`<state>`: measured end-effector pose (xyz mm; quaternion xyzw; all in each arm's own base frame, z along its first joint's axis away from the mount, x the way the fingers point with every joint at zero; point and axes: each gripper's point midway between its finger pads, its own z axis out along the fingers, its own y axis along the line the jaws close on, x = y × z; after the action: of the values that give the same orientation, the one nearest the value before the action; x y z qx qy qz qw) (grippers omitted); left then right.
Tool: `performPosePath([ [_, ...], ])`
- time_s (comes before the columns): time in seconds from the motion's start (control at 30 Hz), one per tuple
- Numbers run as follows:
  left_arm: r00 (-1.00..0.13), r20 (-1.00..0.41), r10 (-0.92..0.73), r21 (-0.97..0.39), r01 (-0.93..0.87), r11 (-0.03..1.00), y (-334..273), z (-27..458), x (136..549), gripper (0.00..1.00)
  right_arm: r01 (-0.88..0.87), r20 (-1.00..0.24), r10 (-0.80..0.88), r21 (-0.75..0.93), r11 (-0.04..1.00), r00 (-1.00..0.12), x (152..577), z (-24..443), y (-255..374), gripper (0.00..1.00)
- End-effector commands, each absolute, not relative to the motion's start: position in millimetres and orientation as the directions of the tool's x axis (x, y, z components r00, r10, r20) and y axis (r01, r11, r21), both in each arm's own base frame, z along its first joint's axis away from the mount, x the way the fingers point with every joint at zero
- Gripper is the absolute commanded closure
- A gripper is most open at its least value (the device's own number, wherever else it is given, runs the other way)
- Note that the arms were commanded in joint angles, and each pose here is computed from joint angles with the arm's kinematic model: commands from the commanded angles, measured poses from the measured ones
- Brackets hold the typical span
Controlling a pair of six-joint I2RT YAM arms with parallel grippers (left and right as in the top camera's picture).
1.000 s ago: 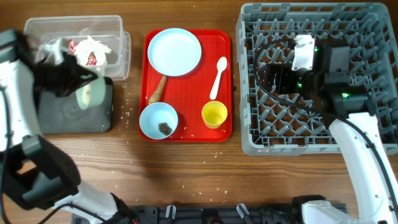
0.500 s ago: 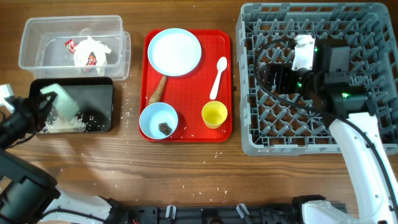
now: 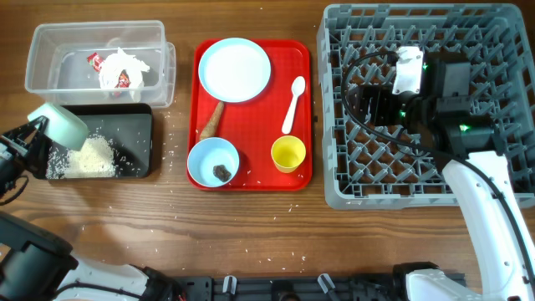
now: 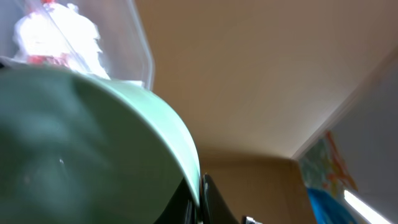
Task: Sort waste into correct bins and load items into the dishwasher rack
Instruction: 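Tip the green bowl over the black tray, pouring out the rice, then carry the green bowl back and set it on the red tray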
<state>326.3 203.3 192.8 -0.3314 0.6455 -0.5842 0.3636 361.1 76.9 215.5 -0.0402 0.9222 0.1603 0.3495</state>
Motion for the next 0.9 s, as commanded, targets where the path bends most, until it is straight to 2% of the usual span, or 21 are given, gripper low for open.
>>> performPosePath([
  [0.0,-0.457,0.133,-0.88,-0.974,-0.222,-0.032,214,168,328,0.96,-0.196,-0.669,0.048,0.284,0.938,-0.742,366,224,81,0.0],
  [0.1,-0.53,0.107,-0.841,-0.994,-0.082,-0.075,200,195,333,0.96,-0.195,-0.668,0.048,0.285,0.938,-0.743,366,224,81,0.0],
  [0.3,-0.631,0.082,-0.771,-0.996,-0.067,-0.051,157,202,354,0.96,-0.195,-0.668,0.048,0.284,0.939,-0.742,366,224,81,0.0],
  [0.4,-0.702,0.013,-0.712,-0.993,-0.094,0.074,113,200,373,0.96,-0.195,-0.667,0.048,0.285,0.938,-0.743,366,224,81,0.0],
  [0.53,-0.802,-0.172,-0.573,-0.936,-0.049,0.349,30,210,398,0.96,-0.195,-0.667,0.048,0.285,0.939,-0.744,366,223,80,0.0],
  [0.6,-0.822,-0.299,-0.485,-0.843,-0.011,0.538,-16,206,413,0.96,-0.194,-0.666,0.048,0.285,0.939,-0.744,366,223,80,0.0],
  [0.67,-0.836,-0.413,-0.362,-0.687,0.025,0.727,-73,186,426,0.96,-0.194,-0.665,0.048,0.285,0.939,-0.745,365,223,81,0.0],
  [0.73,-0.832,-0.521,-0.19,-0.434,0.067,0.898,-114,154,430,0.96,-0.194,-0.664,0.048,0.285,0.939,-0.746,365,223,81,0.0],
  [0.8,-0.825,-0.566,-0.007,-0.233,0.152,0.961,-147,130,426,0.96,-0.194,-0.664,0.047,0.285,0.939,-0.747,365,223,80,0.0],
  [0.87,-0.825,-0.555,0.109,-0.116,0.207,0.971,-174,111,415,0.96,-0.192,-0.658,0.047,0.286,0.939,-0.751,364,222,80,0.0],
])
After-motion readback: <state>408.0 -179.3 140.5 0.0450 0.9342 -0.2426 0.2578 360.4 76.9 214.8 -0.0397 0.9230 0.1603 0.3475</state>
